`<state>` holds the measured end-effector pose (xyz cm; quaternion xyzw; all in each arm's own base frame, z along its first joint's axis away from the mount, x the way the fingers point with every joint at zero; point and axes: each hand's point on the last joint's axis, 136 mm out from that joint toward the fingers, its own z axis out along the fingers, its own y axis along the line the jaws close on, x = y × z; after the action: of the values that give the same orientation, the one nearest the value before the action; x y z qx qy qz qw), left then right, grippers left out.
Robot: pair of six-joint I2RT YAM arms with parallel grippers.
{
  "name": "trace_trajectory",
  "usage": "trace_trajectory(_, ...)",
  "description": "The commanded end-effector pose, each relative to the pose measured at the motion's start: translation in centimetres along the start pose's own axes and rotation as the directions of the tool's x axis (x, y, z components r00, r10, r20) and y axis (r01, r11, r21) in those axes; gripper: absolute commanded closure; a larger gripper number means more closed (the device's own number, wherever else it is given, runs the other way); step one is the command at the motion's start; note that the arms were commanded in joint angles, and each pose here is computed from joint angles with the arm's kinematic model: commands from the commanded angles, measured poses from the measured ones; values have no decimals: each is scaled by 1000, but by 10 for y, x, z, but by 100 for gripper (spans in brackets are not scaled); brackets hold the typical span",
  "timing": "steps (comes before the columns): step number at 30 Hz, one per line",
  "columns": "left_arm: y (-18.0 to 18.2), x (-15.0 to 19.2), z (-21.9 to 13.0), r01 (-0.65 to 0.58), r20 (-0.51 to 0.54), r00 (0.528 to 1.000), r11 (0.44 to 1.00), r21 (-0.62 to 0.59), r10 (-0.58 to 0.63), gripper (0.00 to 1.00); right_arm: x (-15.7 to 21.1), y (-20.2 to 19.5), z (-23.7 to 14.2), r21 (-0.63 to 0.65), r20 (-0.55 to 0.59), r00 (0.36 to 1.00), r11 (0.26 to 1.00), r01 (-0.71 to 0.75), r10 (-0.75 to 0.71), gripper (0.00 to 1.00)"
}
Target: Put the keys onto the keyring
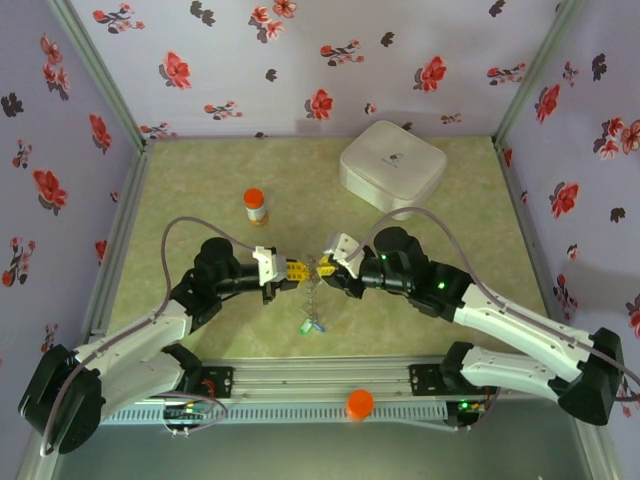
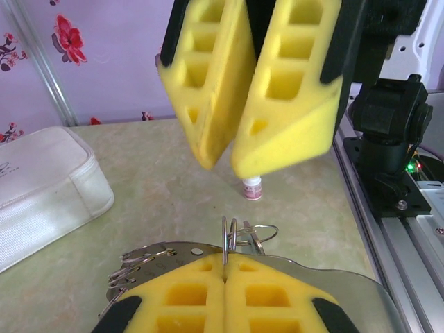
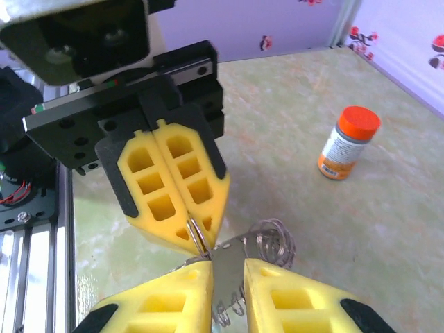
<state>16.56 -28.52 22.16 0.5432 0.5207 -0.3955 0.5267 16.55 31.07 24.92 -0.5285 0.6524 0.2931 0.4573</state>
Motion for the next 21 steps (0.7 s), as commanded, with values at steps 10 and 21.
trace_trajectory(10, -3, -14, -1, -29, 56, 998, 999, 21, 28, 100, -7, 11, 13, -117, -18, 993, 986, 115, -118, 81)
trace_trajectory(21, -4, -15, 0, -26, 56, 998, 999, 29, 24, 100, 8, 16, 22, -181, -103, 986, 977, 111, -131, 94)
